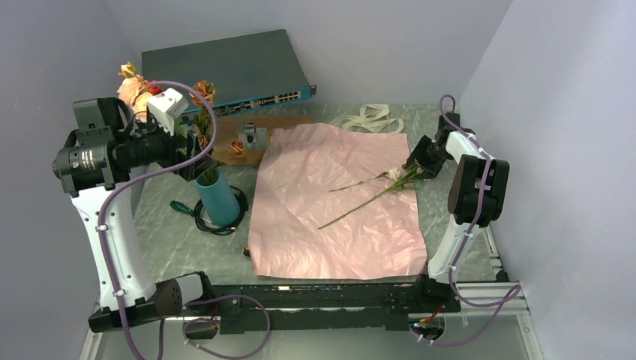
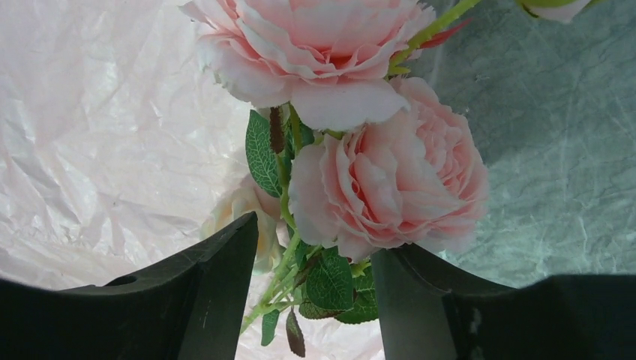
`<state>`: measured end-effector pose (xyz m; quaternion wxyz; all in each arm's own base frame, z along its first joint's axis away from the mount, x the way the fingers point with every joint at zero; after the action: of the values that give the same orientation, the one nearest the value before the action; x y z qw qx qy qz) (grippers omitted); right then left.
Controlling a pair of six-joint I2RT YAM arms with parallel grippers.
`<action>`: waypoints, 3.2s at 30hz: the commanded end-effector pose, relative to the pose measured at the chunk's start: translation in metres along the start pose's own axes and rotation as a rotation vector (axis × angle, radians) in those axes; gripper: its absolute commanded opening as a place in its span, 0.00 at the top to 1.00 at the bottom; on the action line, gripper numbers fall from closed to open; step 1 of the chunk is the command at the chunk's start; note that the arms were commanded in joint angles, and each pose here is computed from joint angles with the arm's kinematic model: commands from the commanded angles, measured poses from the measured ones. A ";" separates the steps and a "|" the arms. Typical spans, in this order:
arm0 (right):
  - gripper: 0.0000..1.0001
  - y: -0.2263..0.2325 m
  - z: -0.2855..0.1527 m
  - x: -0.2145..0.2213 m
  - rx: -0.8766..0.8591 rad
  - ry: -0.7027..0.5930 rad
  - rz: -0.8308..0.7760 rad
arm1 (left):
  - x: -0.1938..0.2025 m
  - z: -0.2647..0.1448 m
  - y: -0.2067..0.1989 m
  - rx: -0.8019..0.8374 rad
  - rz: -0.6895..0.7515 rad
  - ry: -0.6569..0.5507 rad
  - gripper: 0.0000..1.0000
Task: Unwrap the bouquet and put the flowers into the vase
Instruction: Pick up the fake flower from the wrapping paper.
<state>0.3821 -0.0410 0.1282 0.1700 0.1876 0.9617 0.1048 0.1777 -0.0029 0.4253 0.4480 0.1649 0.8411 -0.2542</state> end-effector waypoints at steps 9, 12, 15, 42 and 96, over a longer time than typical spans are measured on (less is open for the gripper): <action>0.57 -0.003 0.006 0.004 0.017 -0.003 0.036 | -0.027 0.005 -0.004 0.034 0.096 -0.049 0.00; 0.73 0.000 -0.003 0.007 -0.013 -0.019 0.025 | -0.031 0.007 -0.005 0.053 0.093 -0.073 0.01; 0.87 0.002 -0.014 0.009 -0.024 -0.045 0.022 | -0.033 0.008 -0.005 0.062 0.105 -0.084 0.01; 1.00 0.073 -0.186 0.010 -0.630 -0.543 -0.370 | -0.083 0.024 -0.017 0.438 -0.046 -0.180 0.00; 0.96 0.225 -0.313 0.102 -1.420 -0.792 -1.074 | -0.069 0.209 -0.174 1.088 0.030 0.108 0.90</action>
<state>0.2581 0.1626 0.4221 0.5349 -0.3907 0.5334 0.5260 0.2768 -0.2703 0.4192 0.2435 0.3809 0.6288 -0.6327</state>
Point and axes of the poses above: each gripper's point midway between its finger pads, its own z axis out along the fingers, its own y axis along the line the jaws close on, x = y × z, the point moved 9 cm from there along -z, back along the fingers, and after that the axes turned 14 degrees about -z, right-handed, at the moved point
